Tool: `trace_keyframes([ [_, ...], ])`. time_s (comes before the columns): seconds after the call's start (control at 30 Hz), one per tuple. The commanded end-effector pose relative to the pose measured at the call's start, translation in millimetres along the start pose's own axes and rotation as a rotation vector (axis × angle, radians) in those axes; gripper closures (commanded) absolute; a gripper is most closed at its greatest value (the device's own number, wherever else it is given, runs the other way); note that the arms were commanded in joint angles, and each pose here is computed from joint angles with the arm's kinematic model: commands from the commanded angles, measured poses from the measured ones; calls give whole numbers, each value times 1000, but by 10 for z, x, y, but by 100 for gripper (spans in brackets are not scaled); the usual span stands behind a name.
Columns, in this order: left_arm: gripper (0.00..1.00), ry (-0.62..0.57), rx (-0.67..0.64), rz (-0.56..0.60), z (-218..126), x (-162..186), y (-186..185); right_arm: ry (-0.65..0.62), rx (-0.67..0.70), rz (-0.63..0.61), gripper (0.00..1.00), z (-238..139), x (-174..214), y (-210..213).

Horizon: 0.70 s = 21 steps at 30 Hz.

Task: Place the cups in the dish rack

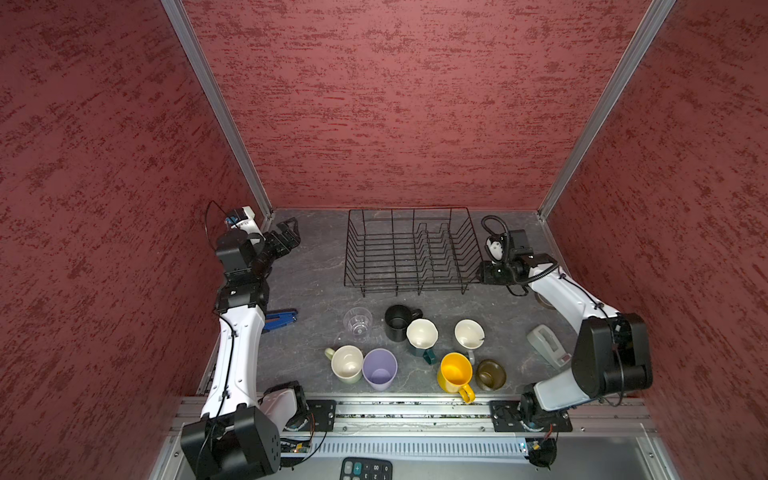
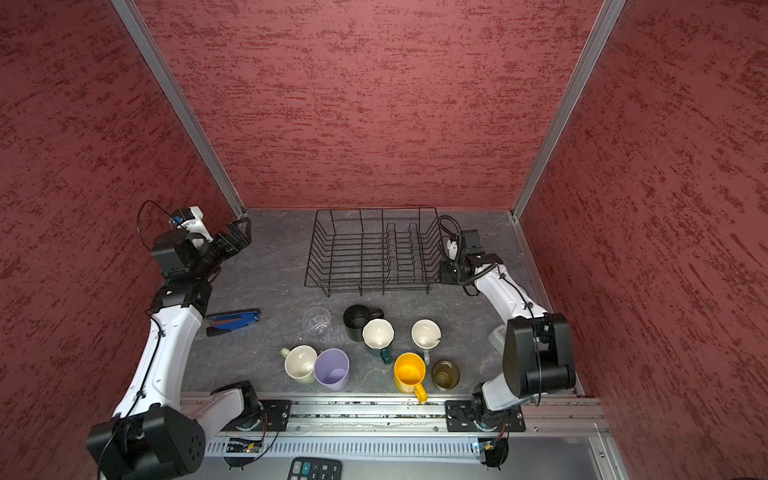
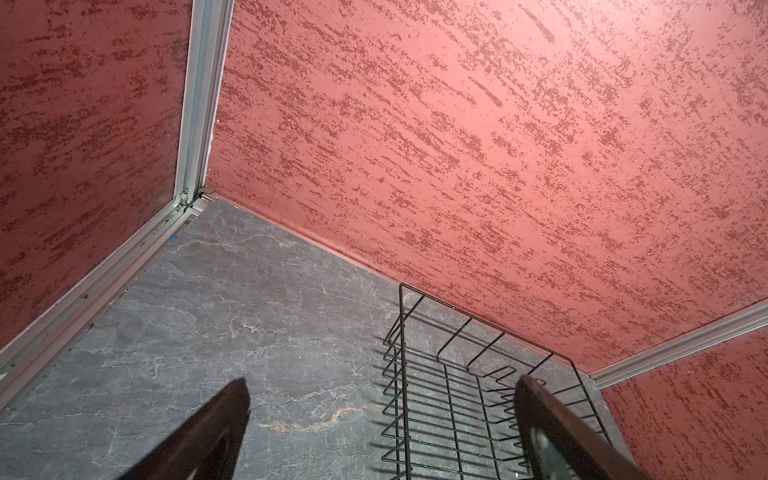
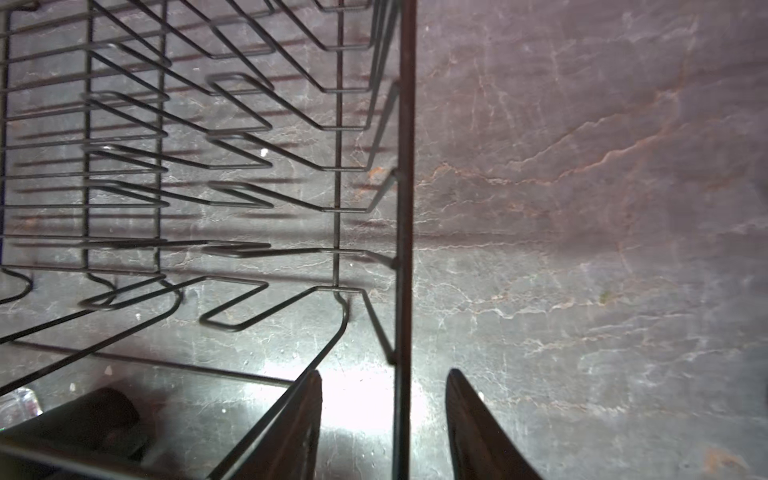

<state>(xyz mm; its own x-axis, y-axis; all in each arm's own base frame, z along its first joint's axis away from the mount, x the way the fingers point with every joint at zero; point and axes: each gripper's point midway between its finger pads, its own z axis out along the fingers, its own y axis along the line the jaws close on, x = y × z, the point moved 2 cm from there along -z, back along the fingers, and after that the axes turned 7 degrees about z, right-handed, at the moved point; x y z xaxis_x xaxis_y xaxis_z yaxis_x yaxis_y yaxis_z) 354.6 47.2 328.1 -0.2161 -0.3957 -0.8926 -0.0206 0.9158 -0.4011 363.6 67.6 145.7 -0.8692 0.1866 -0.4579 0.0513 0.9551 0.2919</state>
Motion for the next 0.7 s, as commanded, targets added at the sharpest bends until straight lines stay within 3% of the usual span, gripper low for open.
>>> trace_keyframes([
  [0.0,0,-9,0,2,7,-1,29,-129,6,34,44,-459,-278,112],
  [0.13,0,-10,-3,1,6,-1,38,-190,32,110,42,-850,-263,95],
  [0.27,0,-17,-7,5,-22,-25,34,-133,76,195,43,-1153,166,-16],
  [0.43,0,-18,1,-20,-16,-33,58,-58,54,227,43,-1247,706,-34],
  [0.67,0,-24,-3,-24,-34,-46,68,63,-52,159,45,-1184,1170,191],
])
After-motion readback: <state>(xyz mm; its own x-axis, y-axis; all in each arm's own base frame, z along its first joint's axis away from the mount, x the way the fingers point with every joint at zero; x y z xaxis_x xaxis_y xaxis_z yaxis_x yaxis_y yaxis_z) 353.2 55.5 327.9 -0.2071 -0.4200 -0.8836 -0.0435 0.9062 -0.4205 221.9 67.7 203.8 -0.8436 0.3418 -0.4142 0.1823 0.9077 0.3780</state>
